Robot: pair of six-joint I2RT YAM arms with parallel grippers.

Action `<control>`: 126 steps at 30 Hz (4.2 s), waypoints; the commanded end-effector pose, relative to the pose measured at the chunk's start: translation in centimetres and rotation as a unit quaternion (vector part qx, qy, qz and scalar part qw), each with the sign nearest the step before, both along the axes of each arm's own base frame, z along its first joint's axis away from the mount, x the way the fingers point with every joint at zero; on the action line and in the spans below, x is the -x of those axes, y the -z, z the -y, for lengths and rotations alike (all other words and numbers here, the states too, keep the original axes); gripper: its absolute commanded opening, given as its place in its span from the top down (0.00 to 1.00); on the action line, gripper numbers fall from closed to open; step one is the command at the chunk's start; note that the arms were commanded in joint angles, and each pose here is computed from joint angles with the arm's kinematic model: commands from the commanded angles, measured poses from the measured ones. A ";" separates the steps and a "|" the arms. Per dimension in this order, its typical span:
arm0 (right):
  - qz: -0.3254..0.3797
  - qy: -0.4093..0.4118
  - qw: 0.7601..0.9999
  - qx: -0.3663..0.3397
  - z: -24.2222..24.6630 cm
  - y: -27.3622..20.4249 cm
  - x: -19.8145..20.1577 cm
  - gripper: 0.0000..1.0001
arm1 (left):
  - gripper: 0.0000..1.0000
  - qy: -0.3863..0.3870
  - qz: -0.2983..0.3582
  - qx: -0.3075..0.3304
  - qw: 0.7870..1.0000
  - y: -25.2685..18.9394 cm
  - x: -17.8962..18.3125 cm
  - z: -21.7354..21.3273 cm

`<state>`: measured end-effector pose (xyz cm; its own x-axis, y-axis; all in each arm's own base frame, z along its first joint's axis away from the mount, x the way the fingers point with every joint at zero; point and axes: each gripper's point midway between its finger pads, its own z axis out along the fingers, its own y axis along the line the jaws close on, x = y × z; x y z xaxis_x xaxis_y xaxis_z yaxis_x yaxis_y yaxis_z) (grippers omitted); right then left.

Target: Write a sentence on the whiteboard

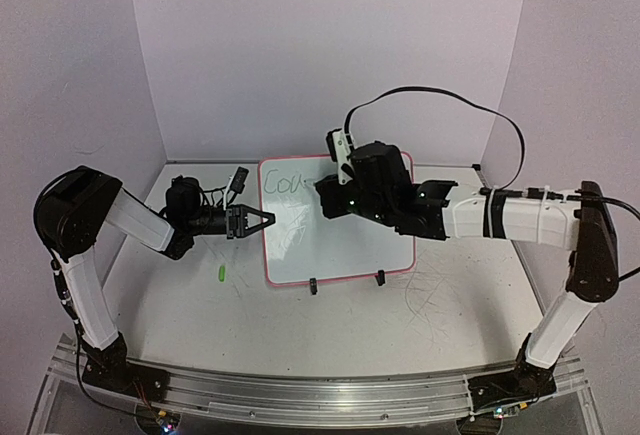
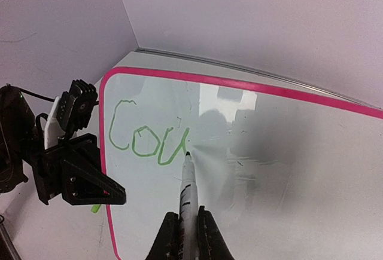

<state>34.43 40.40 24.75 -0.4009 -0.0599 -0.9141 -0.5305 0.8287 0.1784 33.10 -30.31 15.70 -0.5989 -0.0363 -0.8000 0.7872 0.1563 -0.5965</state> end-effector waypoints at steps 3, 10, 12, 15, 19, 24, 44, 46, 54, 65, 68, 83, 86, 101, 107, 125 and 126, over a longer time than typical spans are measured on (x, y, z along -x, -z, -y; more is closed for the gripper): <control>0.029 0.018 0.999 -0.032 -0.6 -3.2 -1.2 1.00 | 1.00 -0.014 -0.004 -0.001 1.000 -0.7 -0.3 -0.3; 0.030 0.033 0.998 -0.032 -0.3 -3.1 -1.7 1.00 | 1.00 -0.013 -0.004 -0.001 1.000 -0.7 -0.2 -0.3; 0.029 0.033 0.999 -0.032 -0.3 -2.9 -1.8 1.00 | 1.00 -0.014 -0.004 -0.002 1.000 -0.7 -0.2 -0.4; 0.028 0.034 0.999 -0.032 -0.4 -2.9 -1.8 1.00 | 1.00 -0.014 -0.003 -0.002 1.000 -0.7 -0.2 -0.4; 0.029 0.036 0.998 -0.031 -0.4 -2.9 -1.9 1.00 | 1.00 -0.014 -0.003 -0.001 1.000 -0.8 -0.2 -0.4; 0.028 0.039 0.998 -0.029 -0.4 -2.6 -2.1 1.00 | 1.00 -0.013 -0.002 -0.001 1.000 -0.8 -0.2 -0.3; 0.014 0.050 0.998 -0.021 0.2 -1.5 -2.0 1.00 | 1.00 -0.012 -0.001 -0.001 1.000 -0.9 -0.2 -0.3; 0.010 0.050 0.999 -0.019 0.3 -1.2 -1.8 1.00 | 1.00 -0.013 -0.001 -0.001 1.000 -0.9 -0.2 -0.3; -0.010 0.048 0.999 -0.020 0.8 -0.1 -1.1 1.00 | 1.00 -0.013 -0.001 -0.001 1.000 -0.8 -0.2 -0.3; -0.028 0.046 0.998 -0.020 1.4 0.9 -0.1 1.00 | 1.00 -0.013 -0.001 -0.001 1.000 -0.8 -0.2 -0.3; -0.031 0.043 0.998 -0.020 1.3 1.1 -0.1 1.00 | 1.00 -0.013 -0.002 -0.001 1.000 -0.8 -0.2 -0.3; -0.012 0.051 0.998 -0.023 0.6 -0.1 -1.0 1.00 | 1.00 -0.013 -0.003 0.000 1.000 -0.9 -0.2 -0.3; -0.005 0.055 0.998 -0.023 0.5 -0.5 -1.4 1.00 | 1.00 -0.012 -0.003 0.000 1.000 -0.9 -0.2 -0.3; 0.008 0.097 0.995 -0.031 1.6 -1.5 -2.5 1.00 | 1.00 -0.011 -0.001 0.000 1.000 -1.0 -0.1 -0.3; 0.012 0.103 0.994 -0.038 2.7 -2.4 -2.0 1.00 | 1.00 -0.012 -0.003 -0.001 1.000 -0.8 -0.2 -0.3; 0.011 0.083 0.995 -0.055 2.8 -2.2 -1.4 1.00 | 1.00 -0.011 -0.001 0.000 1.000 -1.0 -0.1 -0.3; 0.013 0.084 0.995 -0.055 2.9 -2.2 -1.5 1.00 | 1.00 -0.011 -0.002 0.000 1.000 -1.0 -0.1 -0.3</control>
